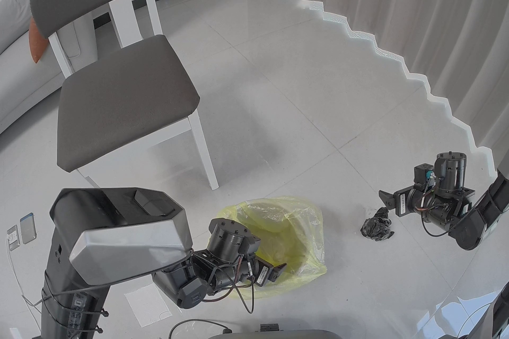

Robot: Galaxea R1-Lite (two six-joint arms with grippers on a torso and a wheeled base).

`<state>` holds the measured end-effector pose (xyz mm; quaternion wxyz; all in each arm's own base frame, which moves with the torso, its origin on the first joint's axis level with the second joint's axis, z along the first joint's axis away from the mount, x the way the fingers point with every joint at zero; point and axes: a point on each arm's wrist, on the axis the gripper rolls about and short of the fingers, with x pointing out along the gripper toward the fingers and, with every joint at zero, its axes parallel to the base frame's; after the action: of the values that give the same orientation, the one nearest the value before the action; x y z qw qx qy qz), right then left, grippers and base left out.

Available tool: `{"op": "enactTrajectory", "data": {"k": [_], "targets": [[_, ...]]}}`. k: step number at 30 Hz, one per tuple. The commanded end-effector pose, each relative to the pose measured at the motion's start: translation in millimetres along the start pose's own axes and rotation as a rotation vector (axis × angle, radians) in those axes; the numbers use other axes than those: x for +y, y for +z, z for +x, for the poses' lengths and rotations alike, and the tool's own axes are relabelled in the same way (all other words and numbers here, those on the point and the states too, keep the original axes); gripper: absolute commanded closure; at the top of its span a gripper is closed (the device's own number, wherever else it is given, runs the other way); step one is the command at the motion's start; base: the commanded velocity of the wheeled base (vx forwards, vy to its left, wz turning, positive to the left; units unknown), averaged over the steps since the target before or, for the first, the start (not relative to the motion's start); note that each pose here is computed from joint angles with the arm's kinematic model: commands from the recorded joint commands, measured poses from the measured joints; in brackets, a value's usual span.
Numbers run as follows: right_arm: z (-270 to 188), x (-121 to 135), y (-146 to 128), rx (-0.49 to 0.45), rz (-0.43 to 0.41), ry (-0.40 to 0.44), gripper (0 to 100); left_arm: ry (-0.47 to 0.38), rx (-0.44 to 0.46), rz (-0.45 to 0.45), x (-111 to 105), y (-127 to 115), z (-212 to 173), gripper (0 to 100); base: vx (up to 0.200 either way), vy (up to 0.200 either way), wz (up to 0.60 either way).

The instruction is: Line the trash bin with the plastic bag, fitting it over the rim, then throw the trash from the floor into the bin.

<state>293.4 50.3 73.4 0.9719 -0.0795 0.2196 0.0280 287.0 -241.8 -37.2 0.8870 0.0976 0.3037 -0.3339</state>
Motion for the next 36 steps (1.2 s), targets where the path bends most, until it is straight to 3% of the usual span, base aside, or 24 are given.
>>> {"op": "enactTrajectory", "data": {"k": [1, 11, 18, 22, 28, 34, 36], "targets": [[-2, -13, 5, -0.021, 0.019, -0.028, 0, -0.013, 0.010, 0.019, -4, 0, 6, 0, 0.000, 0.000, 0.00], [-1, -18, 3, -0.014, 0.006, -0.039, 0, -0.034, 0.107, 0.116, -10, -17, 12, 0, 0.000, 0.000, 0.00], [-2, -19, 2, -0.012, 0.006, -0.042, 0, -0.043, 0.111, 0.147, -14, -18, -1, 0, 0.000, 0.000, 0.00], [-2, -21, 3, -0.016, 0.009, -0.029, 0, -0.065, 0.097, 0.137, -15, -12, -22, 0, 0.000, 0.000, 0.00], [-2, -26, 1, -0.011, 0.010, -0.038, 0, -0.176, 0.100, 0.108, -27, -16, -50, 0, 0.000, 0.000, 0.00], [-2, -26, 2, -0.013, 0.010, -0.038, 0, -0.156, 0.012, 0.017, -26, -4, -31, 0, 0.000, 0.000, 0.00], [-1, -26, 2, -0.011, 0.010, -0.038, 0, -0.088, 0.017, -0.001, -23, -7, -12, 0, 0.000, 0.000, 0.00]]}}
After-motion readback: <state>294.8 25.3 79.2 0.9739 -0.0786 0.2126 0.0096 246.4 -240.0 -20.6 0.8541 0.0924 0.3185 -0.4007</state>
